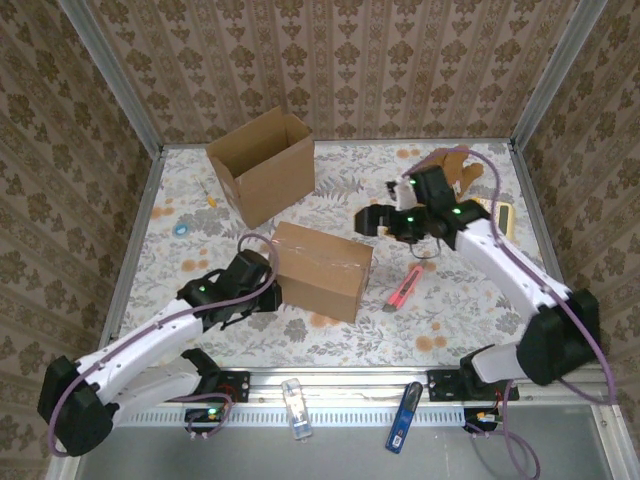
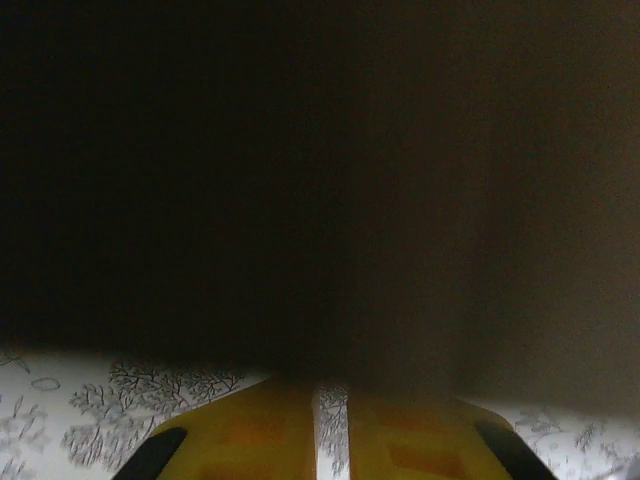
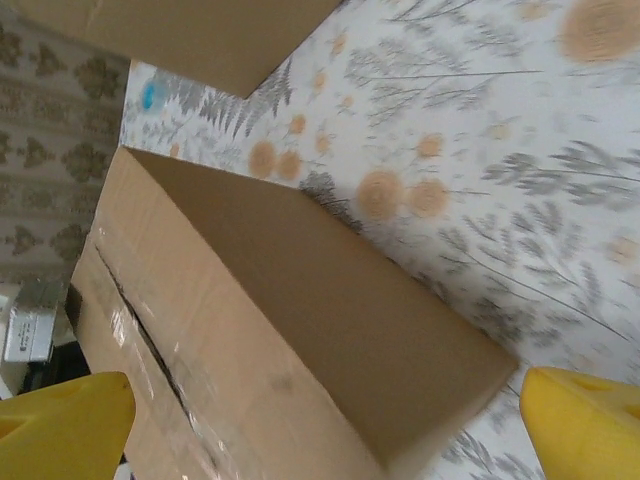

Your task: Unpack the express box

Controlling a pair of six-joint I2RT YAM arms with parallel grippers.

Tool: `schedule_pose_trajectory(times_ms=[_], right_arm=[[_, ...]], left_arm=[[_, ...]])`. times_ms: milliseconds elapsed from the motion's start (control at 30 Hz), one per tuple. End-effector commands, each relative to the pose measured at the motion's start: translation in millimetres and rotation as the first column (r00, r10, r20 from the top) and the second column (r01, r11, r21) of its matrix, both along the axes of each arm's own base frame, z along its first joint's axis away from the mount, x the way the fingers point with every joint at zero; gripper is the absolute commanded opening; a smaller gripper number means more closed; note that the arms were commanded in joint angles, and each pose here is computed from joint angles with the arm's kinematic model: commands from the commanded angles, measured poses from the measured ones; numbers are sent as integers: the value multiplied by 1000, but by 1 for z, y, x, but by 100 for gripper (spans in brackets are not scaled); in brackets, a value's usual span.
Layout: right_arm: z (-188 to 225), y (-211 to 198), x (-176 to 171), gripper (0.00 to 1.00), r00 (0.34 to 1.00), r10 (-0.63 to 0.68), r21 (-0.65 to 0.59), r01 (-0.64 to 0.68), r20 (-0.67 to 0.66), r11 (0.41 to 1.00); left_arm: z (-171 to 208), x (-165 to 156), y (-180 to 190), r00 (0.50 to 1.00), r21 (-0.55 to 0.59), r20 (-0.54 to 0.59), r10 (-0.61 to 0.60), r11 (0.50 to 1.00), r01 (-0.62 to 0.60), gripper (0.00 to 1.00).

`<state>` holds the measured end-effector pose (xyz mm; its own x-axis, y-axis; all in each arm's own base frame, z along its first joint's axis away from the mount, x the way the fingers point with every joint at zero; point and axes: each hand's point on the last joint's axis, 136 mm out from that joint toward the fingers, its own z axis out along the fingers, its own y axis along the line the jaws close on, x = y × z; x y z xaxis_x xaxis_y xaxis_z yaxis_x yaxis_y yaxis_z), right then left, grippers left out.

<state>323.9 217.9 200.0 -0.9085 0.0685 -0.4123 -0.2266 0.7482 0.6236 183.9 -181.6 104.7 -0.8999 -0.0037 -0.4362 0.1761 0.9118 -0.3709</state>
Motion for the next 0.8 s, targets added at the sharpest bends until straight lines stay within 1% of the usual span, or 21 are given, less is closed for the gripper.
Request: schedule_pose_trajectory(times_ms=[0,100,267,467,633,700,767], right_arm=[[-3,37,10,100,995,94,57,-95,15,994],[-13,55,12,100,995,101,91,-100,-7,991],[-17,69,0,100,996,85,127,-83,-11,988],[-28,70,-19,100,999,16,146,-12,-29,989],[-31,64,-25,100,999,-33,160,39,-40,986],[-29,60,-26,100,998,-44,149,48,-33,988],[-26,58,-25,100,998,-50,136,53,-23,989]], left_arm=[[13,31,-8,996,-42,75,52,998,-49,15],[5,50,1,993,-22,85,84,996,-82,16],[3,82,2,990,-52,100,97,994,-92,16],[15,116,-14,987,-62,148,57,997,-48,16],[20,125,-17,983,-63,170,62,997,-52,20],[20,123,-9,984,-36,160,77,997,-72,24],[18,114,6,984,12,136,113,993,-116,35]])
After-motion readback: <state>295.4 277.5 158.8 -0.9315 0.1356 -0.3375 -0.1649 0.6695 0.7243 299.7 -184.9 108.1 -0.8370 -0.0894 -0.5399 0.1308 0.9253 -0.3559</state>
